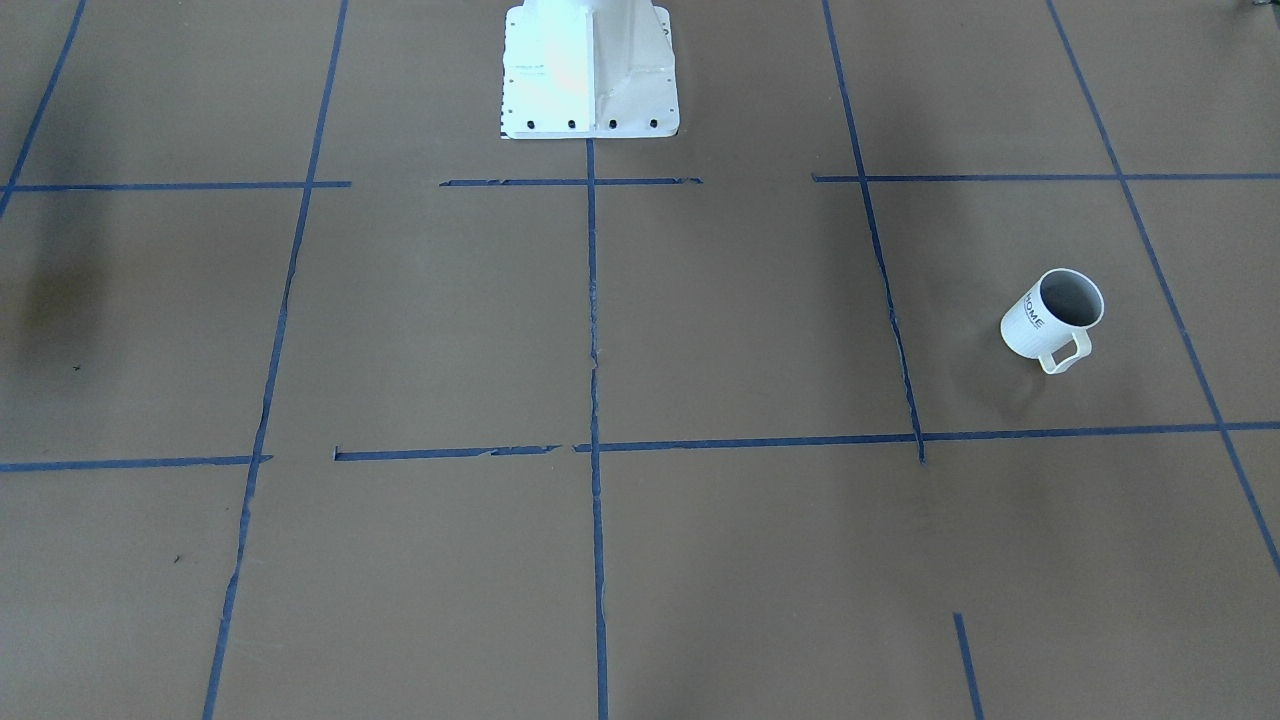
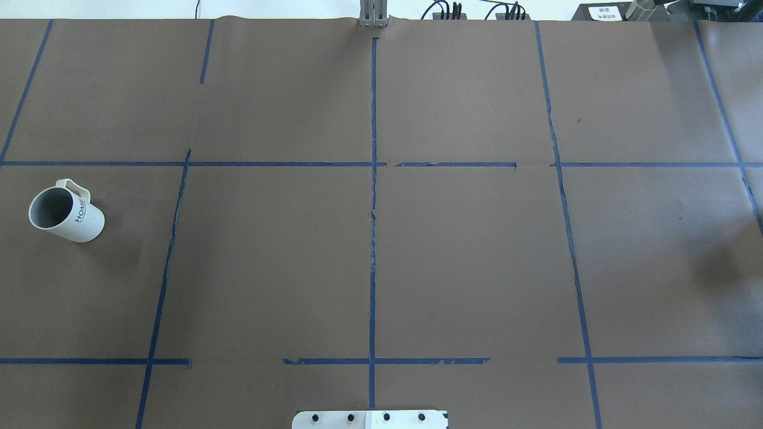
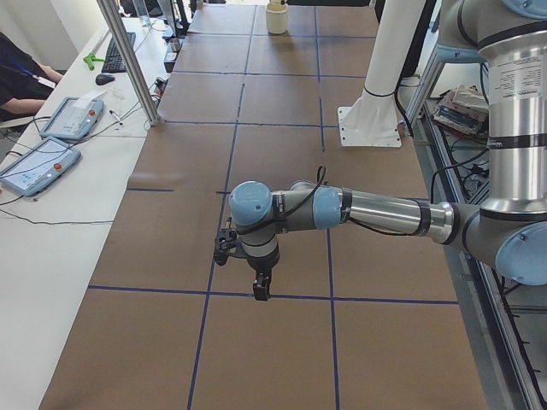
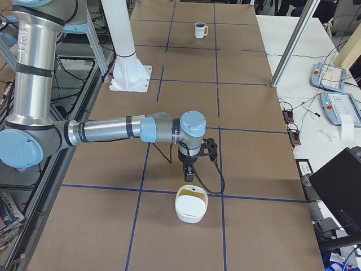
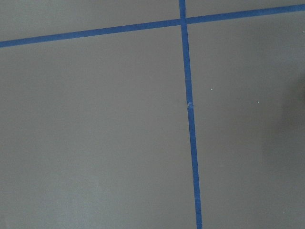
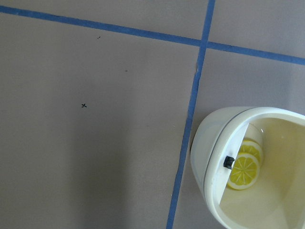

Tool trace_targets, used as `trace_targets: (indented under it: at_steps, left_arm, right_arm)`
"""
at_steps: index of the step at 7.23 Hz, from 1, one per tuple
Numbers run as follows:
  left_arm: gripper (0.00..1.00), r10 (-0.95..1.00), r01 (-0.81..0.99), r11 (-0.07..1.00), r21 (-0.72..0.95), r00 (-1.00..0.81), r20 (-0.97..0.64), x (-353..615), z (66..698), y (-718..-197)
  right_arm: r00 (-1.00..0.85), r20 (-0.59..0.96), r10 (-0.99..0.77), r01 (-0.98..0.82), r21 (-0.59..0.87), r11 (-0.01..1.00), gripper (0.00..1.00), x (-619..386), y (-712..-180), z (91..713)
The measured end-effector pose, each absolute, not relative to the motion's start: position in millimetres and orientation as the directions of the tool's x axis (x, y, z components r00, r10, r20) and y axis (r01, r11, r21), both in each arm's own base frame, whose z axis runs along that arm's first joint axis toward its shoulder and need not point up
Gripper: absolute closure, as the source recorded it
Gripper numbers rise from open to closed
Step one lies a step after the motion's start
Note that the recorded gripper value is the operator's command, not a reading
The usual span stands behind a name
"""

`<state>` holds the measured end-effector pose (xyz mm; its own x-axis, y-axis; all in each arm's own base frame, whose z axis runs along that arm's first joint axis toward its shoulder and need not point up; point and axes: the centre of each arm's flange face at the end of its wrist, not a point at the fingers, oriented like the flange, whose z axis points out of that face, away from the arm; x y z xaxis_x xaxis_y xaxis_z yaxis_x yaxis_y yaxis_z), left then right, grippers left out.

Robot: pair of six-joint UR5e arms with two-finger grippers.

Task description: Left arm hands cup to right arm to dump lemon

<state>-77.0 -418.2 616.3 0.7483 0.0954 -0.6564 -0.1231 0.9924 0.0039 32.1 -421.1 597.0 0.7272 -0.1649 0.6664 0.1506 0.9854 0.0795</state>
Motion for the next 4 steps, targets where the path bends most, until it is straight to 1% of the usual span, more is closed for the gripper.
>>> trace_targets:
  at_steps: [4]
  left_arm:
    - [0.0,0.094,-0.124,0.992,0.001,0.748,-0.657,-76.9,617.9,-416.5]
  right_arm:
    - [0.726,0.668,-0.165,0.151,0.079,0.985,0.0,31.8,-421.1,596.9]
